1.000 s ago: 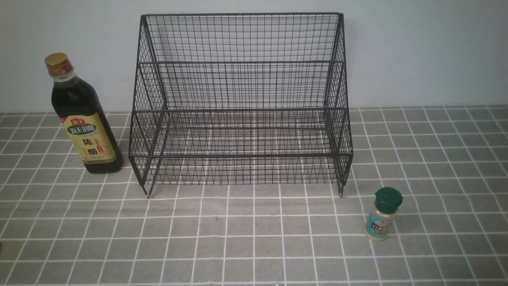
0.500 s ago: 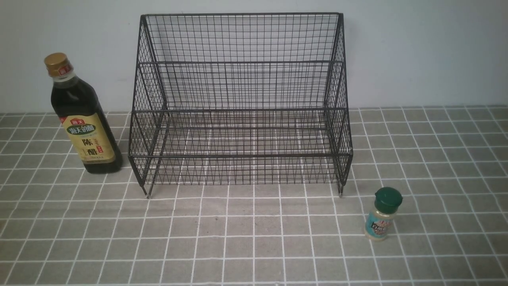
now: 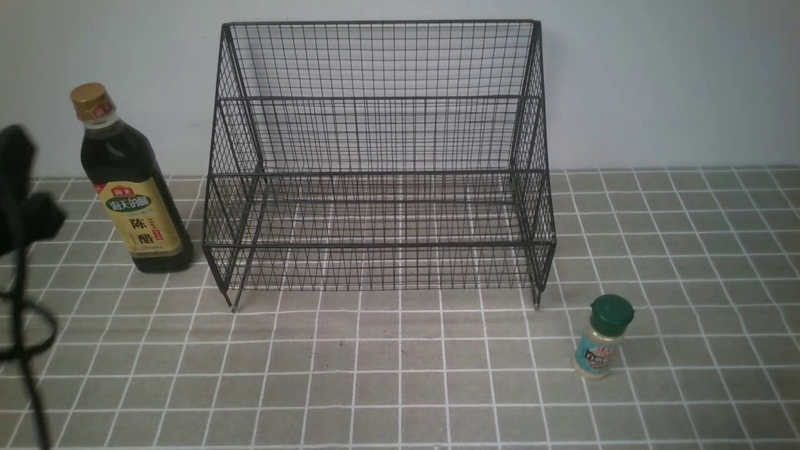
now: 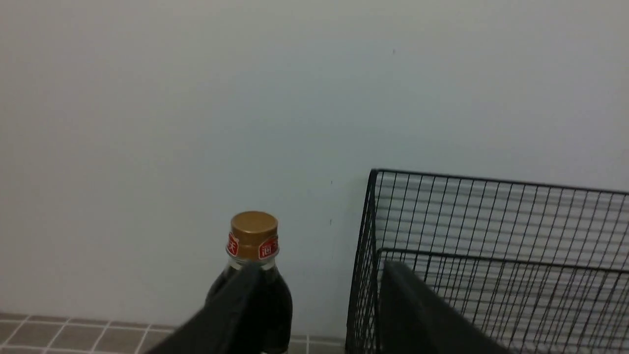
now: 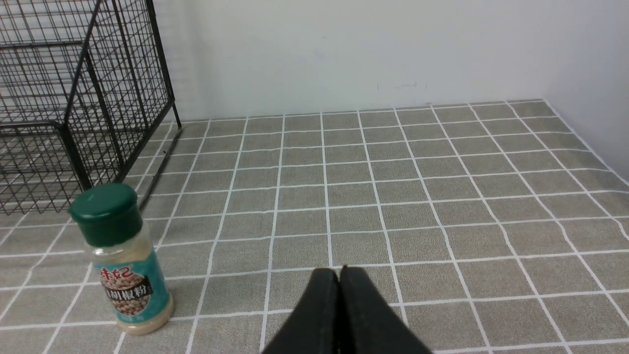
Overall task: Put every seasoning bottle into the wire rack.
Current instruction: Use the left arm to grab the condiment bottle closest to it
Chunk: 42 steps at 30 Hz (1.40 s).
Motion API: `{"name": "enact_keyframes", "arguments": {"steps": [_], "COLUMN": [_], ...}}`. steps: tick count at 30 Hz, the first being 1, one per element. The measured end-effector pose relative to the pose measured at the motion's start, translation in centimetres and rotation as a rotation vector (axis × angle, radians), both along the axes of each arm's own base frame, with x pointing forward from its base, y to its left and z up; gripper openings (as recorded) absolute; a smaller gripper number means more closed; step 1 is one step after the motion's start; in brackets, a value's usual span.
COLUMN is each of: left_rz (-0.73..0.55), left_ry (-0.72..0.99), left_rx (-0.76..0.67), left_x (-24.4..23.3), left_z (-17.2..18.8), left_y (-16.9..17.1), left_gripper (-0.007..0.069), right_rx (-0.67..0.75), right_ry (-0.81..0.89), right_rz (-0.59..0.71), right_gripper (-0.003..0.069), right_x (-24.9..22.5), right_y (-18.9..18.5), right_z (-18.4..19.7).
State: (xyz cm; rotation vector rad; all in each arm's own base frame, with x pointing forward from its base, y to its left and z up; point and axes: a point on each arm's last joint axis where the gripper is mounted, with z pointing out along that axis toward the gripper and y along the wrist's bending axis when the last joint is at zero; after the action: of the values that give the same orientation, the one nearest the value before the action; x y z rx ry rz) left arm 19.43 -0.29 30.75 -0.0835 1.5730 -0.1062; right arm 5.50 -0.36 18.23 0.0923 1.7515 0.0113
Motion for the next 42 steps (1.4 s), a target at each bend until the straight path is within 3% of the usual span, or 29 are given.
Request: {"name": "enact_keyframes", "arguments": {"steps": [3, 7, 18, 33, 38, 42], "left_rz": [0.000, 0.000, 0.102, 0.147, 0.162, 0.165], "left_ry": [0.036, 0.059, 0.075, 0.072, 0.130, 0.148], "left_rx": [0.001, 0.008, 0.065, 0.050, 0.039, 0.036], "left_x": [3.0, 7.0, 13.3, 17.4, 18.1, 18.1], "left_z": [-0.6, -2.0, -4.7, -5.2, -6.2, -6.2], "left_y": [0.0, -0.1, 0.8, 1.5, 2.2, 2.5], "left_gripper": [0.0512, 0.0592, 0.0601, 0.0495, 0.0302, 0.0308], "right_rx": [0.000, 0.000, 0.000, 0.000, 0.000, 0.000], "right_ry": [0.000, 0.000, 0.000, 0.000, 0.000, 0.000], "right_rz": [0.000, 0.000, 0.000, 0.000, 0.000, 0.000], "right_gripper": [-0.0014, -0.0014, -0.0014, -0.0014, -0.0014, -0.0014], "right_x": [0.0, 0.0, 0.0, 0.0, 0.0, 0.0], "right_y": [0.0, 0.0, 0.0, 0.0, 0.0, 0.0], "right_z": [0.0, 0.0, 0.0, 0.0, 0.0, 0.0]}}
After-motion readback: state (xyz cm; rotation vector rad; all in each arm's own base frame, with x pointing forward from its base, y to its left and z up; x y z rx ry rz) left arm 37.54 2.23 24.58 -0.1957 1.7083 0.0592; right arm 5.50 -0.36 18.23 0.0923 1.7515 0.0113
